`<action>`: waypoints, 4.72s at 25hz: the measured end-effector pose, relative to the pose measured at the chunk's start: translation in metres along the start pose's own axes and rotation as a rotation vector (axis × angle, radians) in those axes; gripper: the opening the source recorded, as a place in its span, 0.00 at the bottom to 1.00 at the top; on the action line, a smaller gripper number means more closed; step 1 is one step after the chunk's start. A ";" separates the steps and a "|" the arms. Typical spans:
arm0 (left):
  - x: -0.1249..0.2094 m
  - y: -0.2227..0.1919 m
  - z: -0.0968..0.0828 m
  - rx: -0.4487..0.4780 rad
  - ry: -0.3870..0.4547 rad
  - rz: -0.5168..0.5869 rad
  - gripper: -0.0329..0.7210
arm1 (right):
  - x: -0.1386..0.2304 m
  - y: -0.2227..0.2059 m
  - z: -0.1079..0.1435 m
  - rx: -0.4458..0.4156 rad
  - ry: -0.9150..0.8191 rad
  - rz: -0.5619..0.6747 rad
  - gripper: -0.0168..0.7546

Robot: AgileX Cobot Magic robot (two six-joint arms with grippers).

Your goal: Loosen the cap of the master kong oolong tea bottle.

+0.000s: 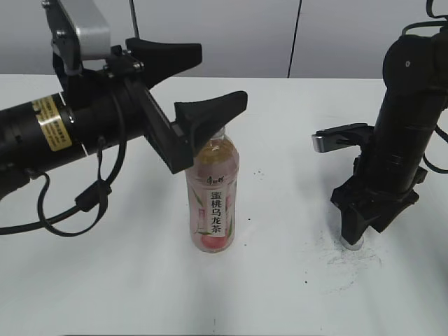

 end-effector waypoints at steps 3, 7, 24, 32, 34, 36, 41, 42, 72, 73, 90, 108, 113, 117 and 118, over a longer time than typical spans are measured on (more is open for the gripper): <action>-0.010 0.005 0.005 -0.023 -0.033 0.029 0.82 | 0.001 0.000 0.000 -0.001 0.000 0.005 0.60; -0.018 0.018 0.015 -0.077 -0.085 0.125 0.82 | 0.002 0.004 0.001 -0.001 0.002 0.001 0.60; 0.022 0.143 0.015 -0.464 0.560 0.813 0.82 | 0.017 0.068 0.015 0.008 0.035 -0.123 0.60; -0.042 0.203 -0.044 -0.244 0.459 0.771 0.82 | 0.049 0.126 0.030 0.018 0.063 -0.239 0.60; -0.057 0.223 -0.051 -0.253 0.399 0.722 0.82 | 0.056 0.145 0.035 0.021 0.052 -0.308 0.60; -0.065 0.244 -0.059 -0.265 0.344 0.700 0.82 | 0.067 0.164 0.039 0.027 0.049 -0.383 0.60; -0.067 0.290 -0.076 -0.299 0.254 0.705 0.82 | 0.110 0.198 0.050 0.045 0.067 -0.550 0.60; -0.064 0.298 -0.078 -0.308 0.240 0.722 0.82 | 0.120 0.200 0.052 0.047 0.071 -0.573 0.60; -0.068 0.302 -0.072 -0.391 0.160 0.556 0.78 | 0.265 0.142 0.045 0.163 0.080 -1.141 0.60; -0.068 0.302 -0.072 -0.391 0.160 0.556 0.77 | 0.265 0.142 0.045 0.163 0.080 -1.140 0.60; -0.063 0.318 -0.051 -0.739 0.220 0.622 0.69 | 0.271 0.147 0.034 0.257 -0.086 -1.213 0.60; -0.066 0.328 -0.048 -0.881 0.225 0.616 0.69 | 0.272 0.148 0.030 0.279 -0.129 -1.216 0.60; -0.066 0.328 -0.048 -0.881 0.225 0.616 0.69 | 0.272 0.148 0.030 0.279 -0.129 -1.216 0.60; -0.066 0.328 -0.048 -0.881 0.225 0.616 0.69 | 0.272 0.148 0.030 0.278 -0.130 -1.216 0.60; -0.066 0.328 -0.048 -0.881 0.225 0.616 0.69 | 0.272 0.148 0.030 0.278 -0.130 -1.216 0.60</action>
Point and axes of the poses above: a point on each arm's last joint axis where the gripper is mounted, y pointing back along that axis away from the gripper, z along the wrist's bending axis when the last joint is at zero, x = y × z, the point moved 9 cm from there along -y, pointing out along that axis toward the gripper, and after that the axes turned 9 degrees about -y, right-handed, at the moved point
